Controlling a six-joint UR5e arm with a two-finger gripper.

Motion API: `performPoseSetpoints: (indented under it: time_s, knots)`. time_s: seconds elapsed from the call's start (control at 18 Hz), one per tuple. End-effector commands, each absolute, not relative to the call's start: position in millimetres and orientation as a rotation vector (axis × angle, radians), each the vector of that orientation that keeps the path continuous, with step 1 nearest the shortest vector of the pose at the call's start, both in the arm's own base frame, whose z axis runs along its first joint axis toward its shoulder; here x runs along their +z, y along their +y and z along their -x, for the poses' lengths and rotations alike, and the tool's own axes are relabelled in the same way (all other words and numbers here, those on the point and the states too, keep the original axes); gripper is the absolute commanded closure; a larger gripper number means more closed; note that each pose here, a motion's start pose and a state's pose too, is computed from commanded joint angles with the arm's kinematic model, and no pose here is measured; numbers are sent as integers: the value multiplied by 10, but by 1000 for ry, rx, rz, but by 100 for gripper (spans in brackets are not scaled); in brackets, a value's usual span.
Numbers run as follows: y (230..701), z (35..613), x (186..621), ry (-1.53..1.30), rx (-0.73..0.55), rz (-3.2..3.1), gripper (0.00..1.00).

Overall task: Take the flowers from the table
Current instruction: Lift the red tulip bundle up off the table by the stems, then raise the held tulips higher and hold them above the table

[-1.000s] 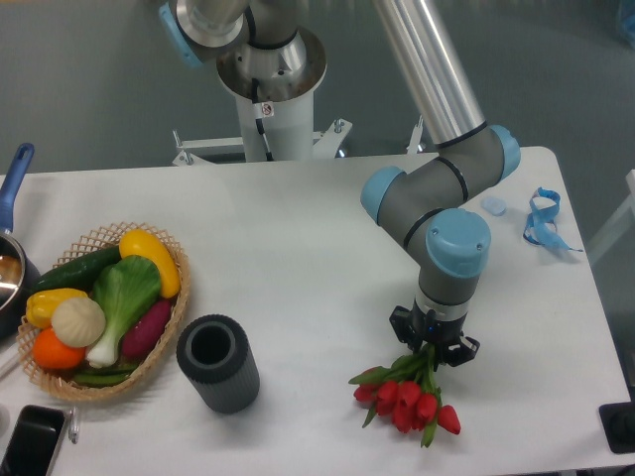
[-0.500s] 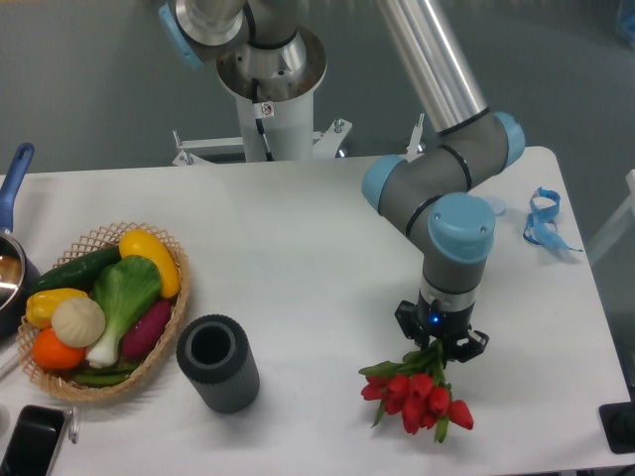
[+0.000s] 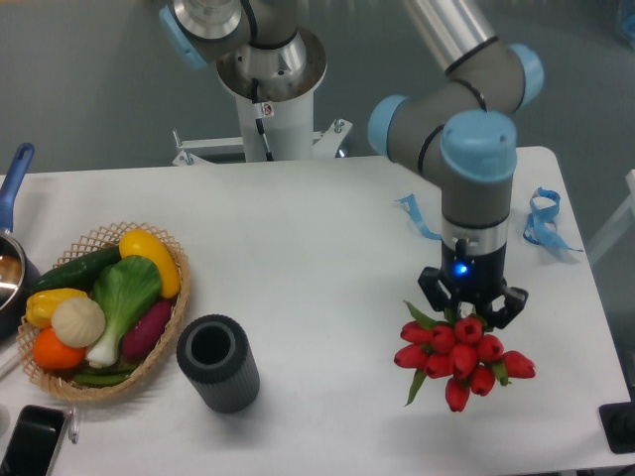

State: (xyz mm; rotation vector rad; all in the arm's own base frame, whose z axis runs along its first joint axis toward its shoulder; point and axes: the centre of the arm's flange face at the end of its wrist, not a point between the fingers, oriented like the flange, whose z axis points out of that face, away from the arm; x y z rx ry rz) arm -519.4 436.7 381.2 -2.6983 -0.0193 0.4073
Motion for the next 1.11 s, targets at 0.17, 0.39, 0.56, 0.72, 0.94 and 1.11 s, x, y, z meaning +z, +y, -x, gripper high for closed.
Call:
performPoseSetpoints:
  time_s: [0.17, 0.39, 0.56, 0.72, 0.94, 1.11]
  knots:
    - [4293, 5171, 4076, -47, 390, 2616, 60]
    - [4229, 5052, 4472, -97, 351, 2496, 60]
    - [4214, 4934, 4725, -126, 304, 2410, 60]
    - [4136, 4909, 4849, -181, 294, 2381, 60]
    - [4040, 4898, 4969, -226, 296, 2358, 60]
    - [3978, 4918, 5058, -244, 272, 2318, 60]
